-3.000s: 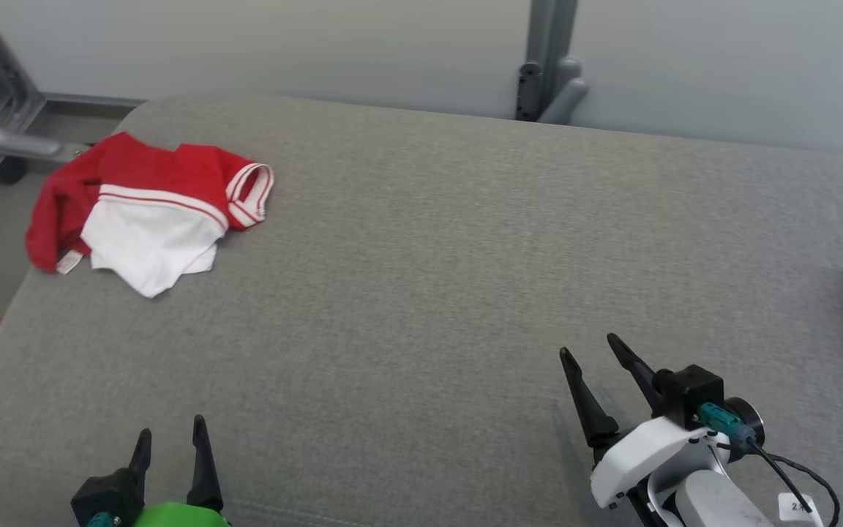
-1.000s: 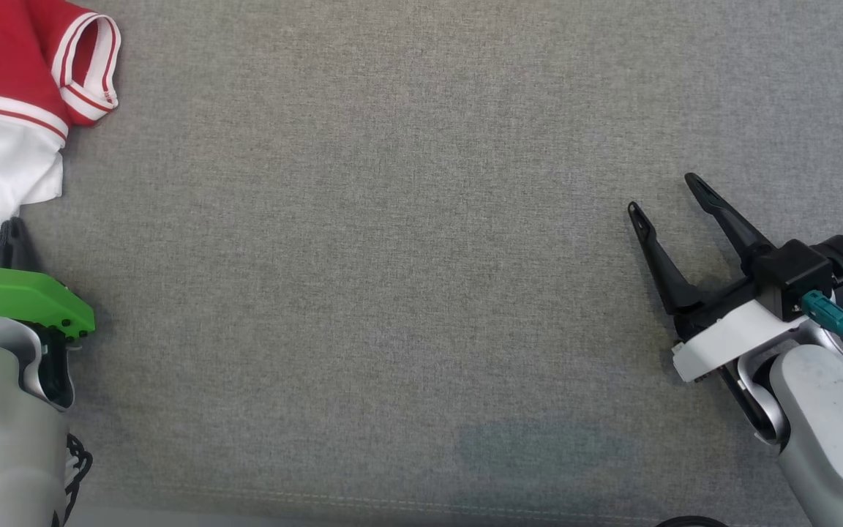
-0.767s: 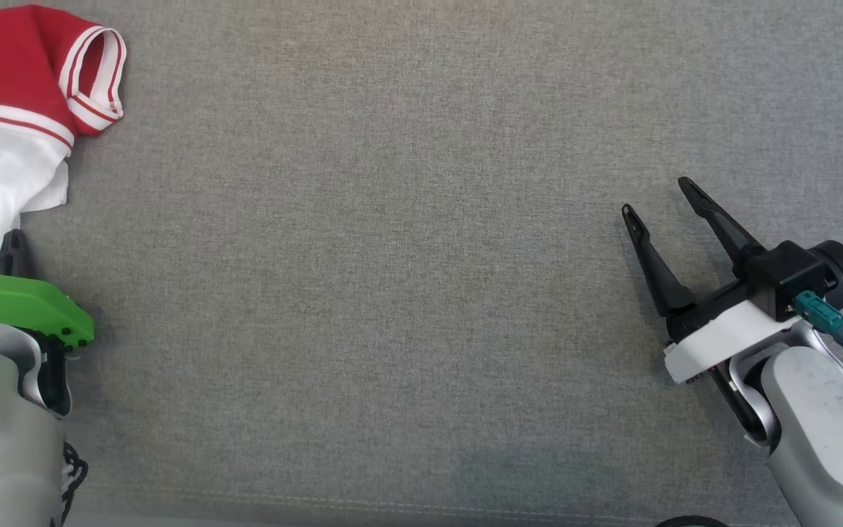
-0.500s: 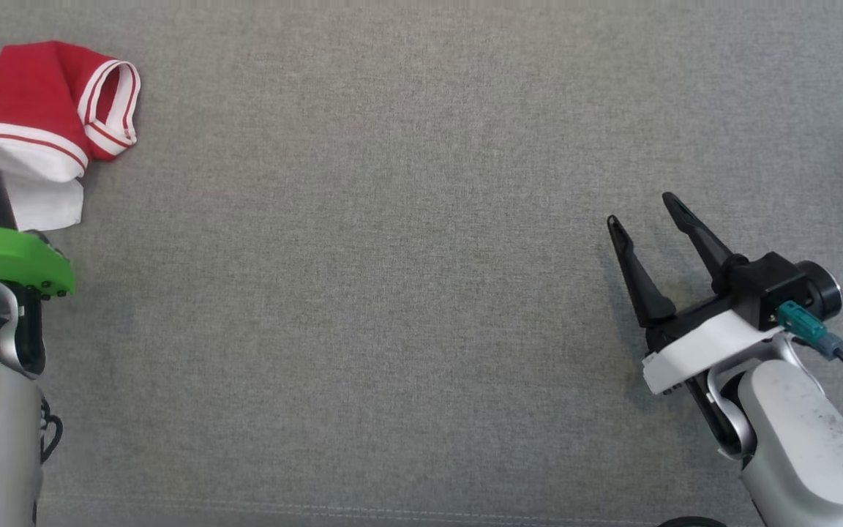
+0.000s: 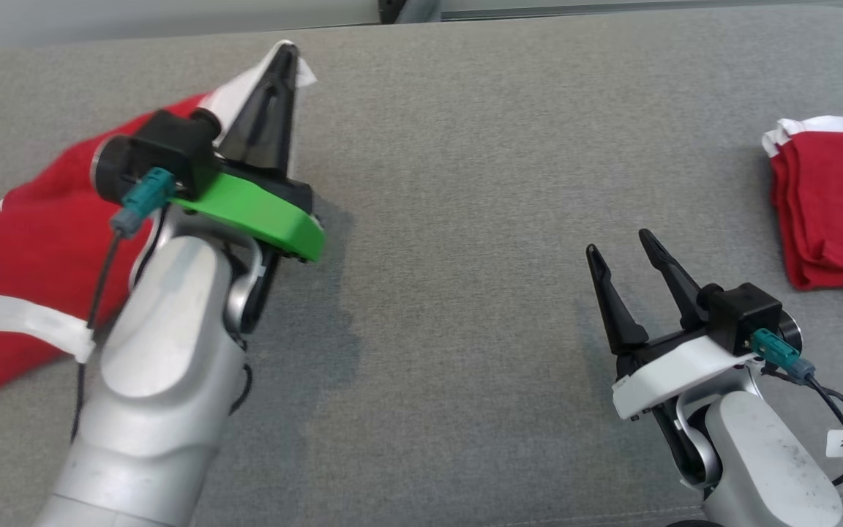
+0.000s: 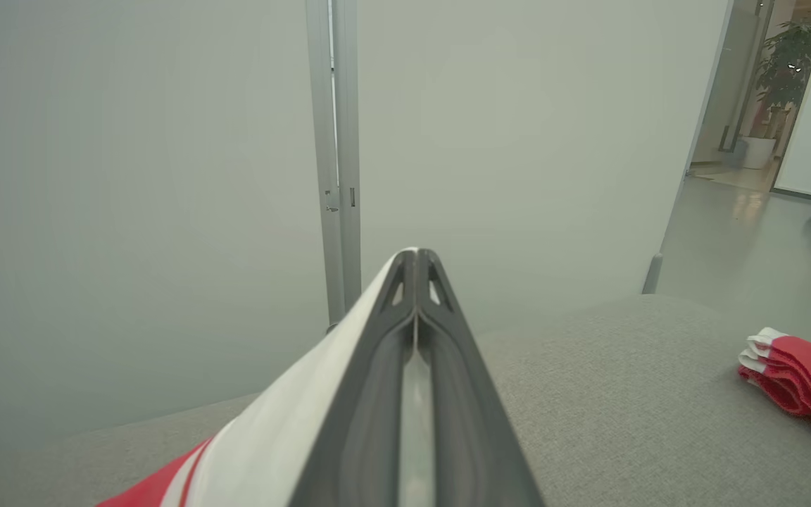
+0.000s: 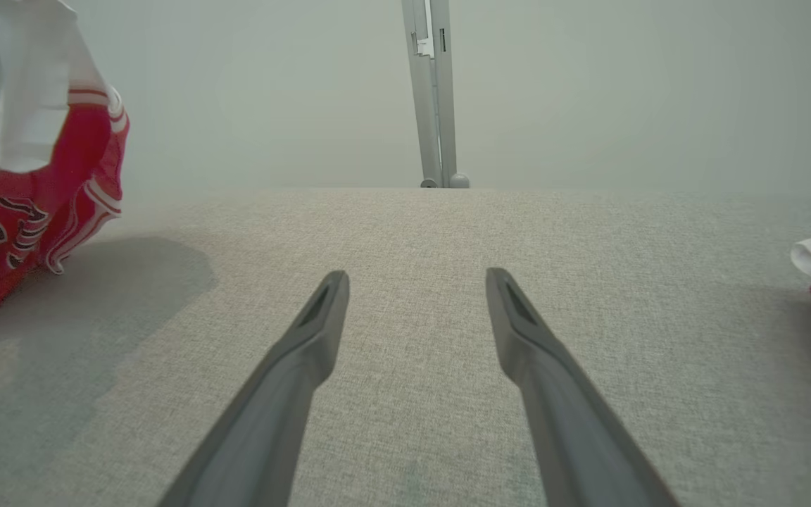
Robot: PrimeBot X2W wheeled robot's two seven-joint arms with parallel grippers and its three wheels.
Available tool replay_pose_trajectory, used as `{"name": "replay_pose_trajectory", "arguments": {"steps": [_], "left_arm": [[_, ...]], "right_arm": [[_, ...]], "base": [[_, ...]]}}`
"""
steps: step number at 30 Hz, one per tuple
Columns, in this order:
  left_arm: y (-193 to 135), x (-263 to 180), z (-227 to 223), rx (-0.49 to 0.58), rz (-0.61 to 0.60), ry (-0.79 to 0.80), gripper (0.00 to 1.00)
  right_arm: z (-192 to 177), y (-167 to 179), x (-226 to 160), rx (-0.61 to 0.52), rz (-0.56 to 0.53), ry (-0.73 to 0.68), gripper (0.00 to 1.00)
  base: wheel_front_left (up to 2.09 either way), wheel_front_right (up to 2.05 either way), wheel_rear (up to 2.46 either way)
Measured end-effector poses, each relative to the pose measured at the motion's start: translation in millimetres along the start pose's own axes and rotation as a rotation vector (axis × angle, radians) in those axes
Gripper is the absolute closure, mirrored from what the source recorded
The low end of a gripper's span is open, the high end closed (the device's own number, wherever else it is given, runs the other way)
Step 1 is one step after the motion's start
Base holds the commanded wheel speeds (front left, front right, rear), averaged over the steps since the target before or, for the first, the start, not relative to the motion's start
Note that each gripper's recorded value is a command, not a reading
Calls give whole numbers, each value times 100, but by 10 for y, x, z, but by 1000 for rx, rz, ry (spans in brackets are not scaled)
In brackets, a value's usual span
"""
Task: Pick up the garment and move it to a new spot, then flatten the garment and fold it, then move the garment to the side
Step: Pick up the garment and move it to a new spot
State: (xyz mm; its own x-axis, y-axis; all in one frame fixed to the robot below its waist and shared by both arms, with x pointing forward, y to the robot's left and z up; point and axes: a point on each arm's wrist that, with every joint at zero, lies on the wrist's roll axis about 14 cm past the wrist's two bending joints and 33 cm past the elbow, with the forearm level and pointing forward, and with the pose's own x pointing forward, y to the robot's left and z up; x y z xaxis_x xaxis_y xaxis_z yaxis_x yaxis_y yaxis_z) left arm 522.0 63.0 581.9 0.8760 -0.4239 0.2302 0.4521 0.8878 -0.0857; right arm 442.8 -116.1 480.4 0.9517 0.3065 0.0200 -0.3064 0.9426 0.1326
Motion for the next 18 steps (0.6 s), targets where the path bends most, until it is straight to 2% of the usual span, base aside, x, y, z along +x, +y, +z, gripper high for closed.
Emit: {"name": "replay_pose_trajectory", "arguments": {"steps": [7, 10, 13, 14, 15, 18], "left_arm": [[-1372, 100, -114, -170, -323, 15, 100], [-1716, 104, -111, -207, -413, 18, 100], [-1898, 113, -178, -266, -450, 46, 100], [-1927, 129, -185, -269, -455, 47, 68], [-1928, 152, -186, -272, -452, 45, 0], [-1775, 191, -240, -271, -381, 48, 0]], "right_arm": [[95, -300, -282, 2, -118, -14, 0], [141, -405, -396, 1, -163, -23, 0], [164, -512, -516, 2, -209, -26, 0], [176, -546, -553, 2, -223, -29, 0], [192, -586, -589, -1, -237, -31, 0], [190, -703, -710, -5, -280, -28, 0]], "base": [[0, 0, 0], [0, 0, 0], [0, 0, 0], [0, 0, 0], [0, 0, 0], [0, 0, 0]]}}
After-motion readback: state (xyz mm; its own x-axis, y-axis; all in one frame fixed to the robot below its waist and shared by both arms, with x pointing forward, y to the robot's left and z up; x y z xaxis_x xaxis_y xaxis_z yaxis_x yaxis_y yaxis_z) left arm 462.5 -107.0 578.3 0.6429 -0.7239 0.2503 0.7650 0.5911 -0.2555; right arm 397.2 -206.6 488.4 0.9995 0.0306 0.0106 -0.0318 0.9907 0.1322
